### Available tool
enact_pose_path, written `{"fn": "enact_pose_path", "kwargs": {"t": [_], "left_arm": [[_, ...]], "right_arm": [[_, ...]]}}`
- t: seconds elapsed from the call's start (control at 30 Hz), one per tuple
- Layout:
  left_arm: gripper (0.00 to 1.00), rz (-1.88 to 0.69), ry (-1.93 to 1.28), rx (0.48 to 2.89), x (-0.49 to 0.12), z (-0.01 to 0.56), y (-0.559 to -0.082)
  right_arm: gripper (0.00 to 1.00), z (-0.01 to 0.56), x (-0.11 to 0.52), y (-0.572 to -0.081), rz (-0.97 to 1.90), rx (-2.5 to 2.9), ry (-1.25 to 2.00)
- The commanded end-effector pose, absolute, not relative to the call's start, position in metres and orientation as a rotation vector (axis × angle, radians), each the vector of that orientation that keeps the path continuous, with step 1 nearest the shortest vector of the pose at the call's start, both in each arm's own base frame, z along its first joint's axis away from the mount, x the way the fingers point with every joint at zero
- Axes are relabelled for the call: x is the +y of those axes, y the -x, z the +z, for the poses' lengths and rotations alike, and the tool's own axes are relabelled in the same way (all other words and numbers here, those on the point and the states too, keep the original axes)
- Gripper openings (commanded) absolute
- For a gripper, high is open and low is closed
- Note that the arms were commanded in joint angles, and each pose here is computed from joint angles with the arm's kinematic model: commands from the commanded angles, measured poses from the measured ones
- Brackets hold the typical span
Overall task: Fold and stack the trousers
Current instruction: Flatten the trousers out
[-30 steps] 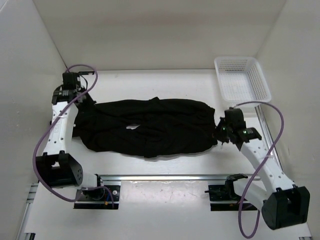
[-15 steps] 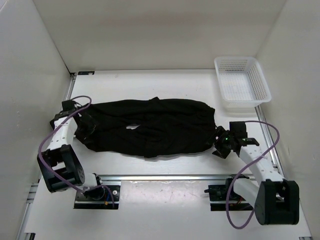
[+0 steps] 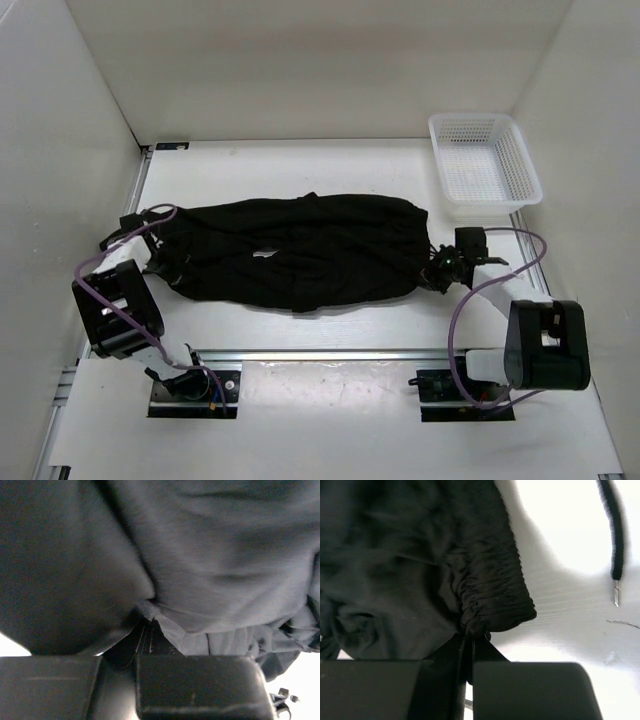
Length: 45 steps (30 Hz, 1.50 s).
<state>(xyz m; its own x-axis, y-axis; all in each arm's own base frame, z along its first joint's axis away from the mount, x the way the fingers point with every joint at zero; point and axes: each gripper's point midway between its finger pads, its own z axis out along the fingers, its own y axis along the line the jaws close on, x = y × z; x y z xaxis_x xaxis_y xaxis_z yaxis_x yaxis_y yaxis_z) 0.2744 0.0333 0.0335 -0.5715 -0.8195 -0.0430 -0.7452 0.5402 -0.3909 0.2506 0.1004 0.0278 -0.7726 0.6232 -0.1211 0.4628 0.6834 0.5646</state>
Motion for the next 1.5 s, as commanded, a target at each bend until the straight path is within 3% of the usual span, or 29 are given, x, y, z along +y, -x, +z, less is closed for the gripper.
{"fn": "enact_pose_path", "kwargs": {"t": [0.0, 0.13, 0.23, 0.33, 0.5, 0.6, 0.63, 0.67, 0.73, 0.93, 1.1, 1.2, 1.27, 1.47], "left_arm": [[0.1, -0.529, 1.204, 2.413, 0.048, 0.075, -0.317], [0.1, -0.53, 1.06, 2.265, 0.058, 0.15, -0.351], [0.1, -0.473, 0.966, 2.199, 0.062, 0.201, -0.363], [0.1, -0.429, 0.911, 2.23, 0.058, 0.218, -0.353], [0.35, -0.349, 0.89, 2.264, 0.059, 0.221, -0.328], [0.56, -0.31, 0.911, 2.273, 0.059, 0.214, -0.313], [0.57, -0.302, 0.932, 2.277, 0.06, 0.21, -0.312], [0.5, -0.291, 0.94, 2.284, 0.061, 0.206, -0.31], [0.11, -0.277, 0.981, 2.286, 0.063, 0.2, -0.308], [0.11, -0.145, 1.099, 2.31, 0.083, 0.173, -0.301], [0.36, -0.187, 1.11, 2.301, 0.097, 0.18, -0.325], [0.79, -0.24, 1.033, 2.304, 0.091, 0.185, -0.354], [0.97, -0.258, 1.005, 2.362, 0.087, 0.171, -0.372], [0.99, -0.224, 0.979, 2.456, 0.081, 0.141, -0.413]], "right_arm": [[0.0, 0.094, 0.077, -0.299, 0.656, 2.395, -0.771], [0.0, 0.143, 0.044, -0.311, 0.507, 2.314, -0.732], [0.0, 0.146, 0.022, -0.301, 0.433, 2.318, -0.793], [0.0, 0.128, -0.001, -0.28, 0.386, 2.308, -0.896], [0.0, 0.112, -0.013, -0.257, 0.359, 2.312, -0.964], [0.0, 0.113, -0.019, -0.25, 0.317, 2.295, -0.983], [0.0, 0.113, -0.019, -0.25, 0.317, 2.295, -0.983], [0.0, 0.109, -0.021, -0.248, 0.298, 2.3, -0.993], [0.0, 0.111, -0.023, -0.248, 0.283, 2.289, -0.992], [0.0, 0.089, -0.018, -0.242, 0.291, 2.368, -0.991], [0.0, 0.095, -0.019, -0.24, 0.285, 2.346, -0.944], [0.0, 0.097, -0.015, -0.242, 0.318, 2.357, -0.918], [0.0, 0.101, -0.013, -0.245, 0.332, 2.35, -0.91], [0.0, 0.103, -0.014, -0.247, 0.332, 2.35, -0.91]]}}
